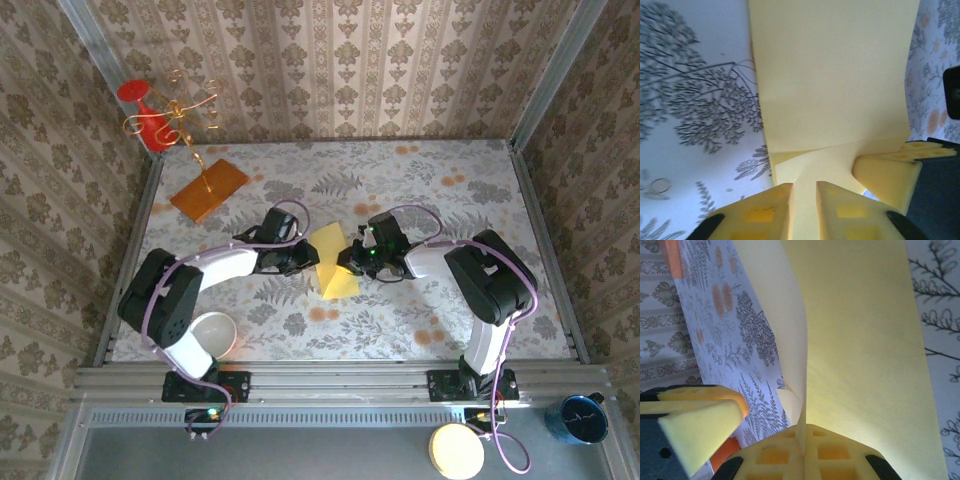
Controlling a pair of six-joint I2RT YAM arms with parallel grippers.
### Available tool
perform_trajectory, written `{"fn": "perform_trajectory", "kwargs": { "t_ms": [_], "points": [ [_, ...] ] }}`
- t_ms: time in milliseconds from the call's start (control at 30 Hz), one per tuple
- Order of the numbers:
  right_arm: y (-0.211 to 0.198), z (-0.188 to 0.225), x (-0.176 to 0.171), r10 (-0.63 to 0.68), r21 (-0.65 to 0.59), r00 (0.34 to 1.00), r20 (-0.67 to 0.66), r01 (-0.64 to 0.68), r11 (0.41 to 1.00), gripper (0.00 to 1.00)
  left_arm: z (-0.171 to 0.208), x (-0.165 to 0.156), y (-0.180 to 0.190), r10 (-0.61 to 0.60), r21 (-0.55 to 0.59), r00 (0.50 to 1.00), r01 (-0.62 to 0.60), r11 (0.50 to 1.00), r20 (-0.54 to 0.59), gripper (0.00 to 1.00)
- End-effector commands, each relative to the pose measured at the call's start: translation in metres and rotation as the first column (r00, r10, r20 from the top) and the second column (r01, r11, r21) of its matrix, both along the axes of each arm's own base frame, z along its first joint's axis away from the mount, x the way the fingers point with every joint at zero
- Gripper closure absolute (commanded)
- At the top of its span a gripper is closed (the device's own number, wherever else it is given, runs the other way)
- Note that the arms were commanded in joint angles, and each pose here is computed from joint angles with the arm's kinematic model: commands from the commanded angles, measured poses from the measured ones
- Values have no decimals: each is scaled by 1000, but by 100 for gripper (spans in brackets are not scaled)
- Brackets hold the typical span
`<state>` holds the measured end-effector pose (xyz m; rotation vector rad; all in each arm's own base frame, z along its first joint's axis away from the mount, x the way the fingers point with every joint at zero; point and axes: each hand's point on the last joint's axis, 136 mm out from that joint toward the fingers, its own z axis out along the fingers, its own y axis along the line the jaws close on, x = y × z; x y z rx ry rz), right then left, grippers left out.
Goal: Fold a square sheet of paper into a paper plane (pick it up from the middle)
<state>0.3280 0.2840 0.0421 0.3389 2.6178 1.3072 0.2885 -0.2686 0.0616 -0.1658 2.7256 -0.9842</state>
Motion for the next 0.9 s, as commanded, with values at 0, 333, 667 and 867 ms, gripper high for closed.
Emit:
{"fn": "perform_trajectory", "kwargs": {
  "t_ms": [0,333,667,867],
  "points": [
    [3,28,7,-3,29,995,100,0,1000,94,19,8,11,76,-59,996,-73,996,52,74],
    [10,138,20,1,199,935,355,-77,977,94,96,7,6,112,-297,973,-48,954,201,25],
    [15,203,22,-24,343,906,423,-135,930,93,140,-1,-7,104,-463,968,13,886,227,7],
    [8,204,23,-38,358,911,411,-123,926,92,158,-3,-13,94,-532,966,49,845,240,13]
  ]
}}
